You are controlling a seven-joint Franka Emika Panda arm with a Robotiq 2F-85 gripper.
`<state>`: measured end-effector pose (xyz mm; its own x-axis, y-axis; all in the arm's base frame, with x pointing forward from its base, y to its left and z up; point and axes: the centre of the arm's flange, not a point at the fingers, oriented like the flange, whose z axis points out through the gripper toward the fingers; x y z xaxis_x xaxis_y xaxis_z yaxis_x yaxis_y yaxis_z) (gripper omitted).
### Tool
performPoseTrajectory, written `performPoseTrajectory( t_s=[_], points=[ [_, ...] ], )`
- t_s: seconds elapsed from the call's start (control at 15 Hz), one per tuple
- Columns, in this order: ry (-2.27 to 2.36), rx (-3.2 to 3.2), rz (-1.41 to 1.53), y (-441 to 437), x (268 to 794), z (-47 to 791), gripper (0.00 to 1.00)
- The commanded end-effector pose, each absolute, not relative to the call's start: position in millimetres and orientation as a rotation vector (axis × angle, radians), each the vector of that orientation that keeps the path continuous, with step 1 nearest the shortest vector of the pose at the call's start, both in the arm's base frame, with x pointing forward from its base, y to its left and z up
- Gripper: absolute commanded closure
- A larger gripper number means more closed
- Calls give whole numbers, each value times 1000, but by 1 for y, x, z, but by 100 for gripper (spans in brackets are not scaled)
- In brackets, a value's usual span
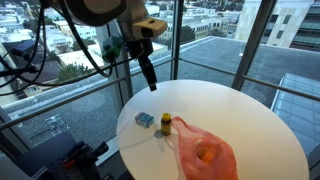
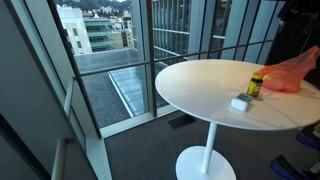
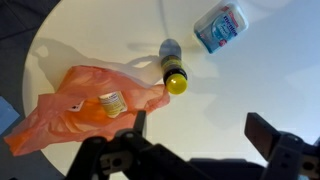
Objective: Remove the white bottle from the plastic bag
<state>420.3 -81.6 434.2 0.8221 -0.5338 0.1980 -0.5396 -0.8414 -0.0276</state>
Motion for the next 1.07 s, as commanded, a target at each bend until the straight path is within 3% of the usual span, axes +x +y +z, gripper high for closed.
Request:
performPoseTrajectory(
  t_s=[0.0, 1.0],
  points=[
    [-850, 2967, 363, -113, 443, 430, 0],
    [-663, 3012, 185, -244, 481, 358, 0]
  ],
)
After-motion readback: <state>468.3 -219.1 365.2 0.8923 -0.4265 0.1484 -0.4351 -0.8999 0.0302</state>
